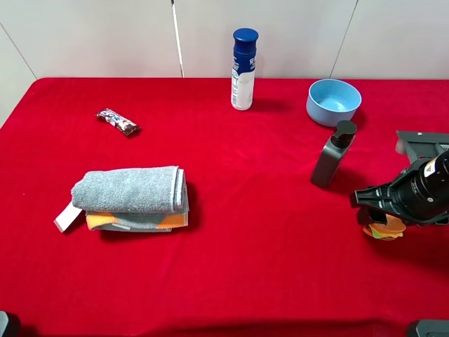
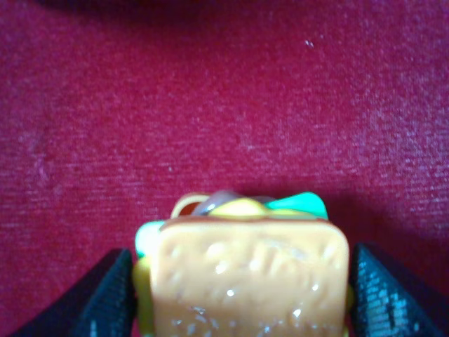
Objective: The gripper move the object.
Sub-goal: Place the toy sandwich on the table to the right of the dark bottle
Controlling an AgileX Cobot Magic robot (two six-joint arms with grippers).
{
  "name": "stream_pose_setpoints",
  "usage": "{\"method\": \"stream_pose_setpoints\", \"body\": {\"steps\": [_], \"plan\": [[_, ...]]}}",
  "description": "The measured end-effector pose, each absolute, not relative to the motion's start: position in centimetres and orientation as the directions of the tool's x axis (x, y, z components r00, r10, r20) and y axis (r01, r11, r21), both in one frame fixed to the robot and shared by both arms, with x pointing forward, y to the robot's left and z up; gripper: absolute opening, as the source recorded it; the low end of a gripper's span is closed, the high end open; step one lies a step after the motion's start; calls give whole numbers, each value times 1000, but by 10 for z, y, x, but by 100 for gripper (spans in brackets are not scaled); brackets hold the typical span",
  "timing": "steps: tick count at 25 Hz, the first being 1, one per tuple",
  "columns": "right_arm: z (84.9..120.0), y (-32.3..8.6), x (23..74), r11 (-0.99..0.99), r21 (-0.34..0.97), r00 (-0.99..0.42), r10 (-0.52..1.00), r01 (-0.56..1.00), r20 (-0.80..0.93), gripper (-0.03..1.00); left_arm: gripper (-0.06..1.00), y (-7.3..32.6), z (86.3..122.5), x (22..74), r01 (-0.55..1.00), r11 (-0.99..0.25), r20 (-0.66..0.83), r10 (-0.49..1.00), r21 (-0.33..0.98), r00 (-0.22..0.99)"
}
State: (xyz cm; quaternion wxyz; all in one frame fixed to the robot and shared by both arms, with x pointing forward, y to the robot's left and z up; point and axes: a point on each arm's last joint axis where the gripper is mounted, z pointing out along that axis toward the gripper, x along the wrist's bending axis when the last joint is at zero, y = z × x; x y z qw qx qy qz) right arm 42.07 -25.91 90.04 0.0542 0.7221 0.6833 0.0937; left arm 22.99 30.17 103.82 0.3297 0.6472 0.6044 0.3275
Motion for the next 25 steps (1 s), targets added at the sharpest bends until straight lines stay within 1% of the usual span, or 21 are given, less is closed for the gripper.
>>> {"method": "stream_pose_setpoints", "body": {"steps": [10, 25], "plan": [[884, -260, 418, -55, 215, 44, 997, 975, 59, 47, 90, 302, 1038, 230, 566, -52, 25, 998, 823, 55], [884, -260, 420, -41, 236, 29, 998, 971, 58, 47, 90, 302, 1038, 230, 566, -52, 25, 998, 823, 55]]}}
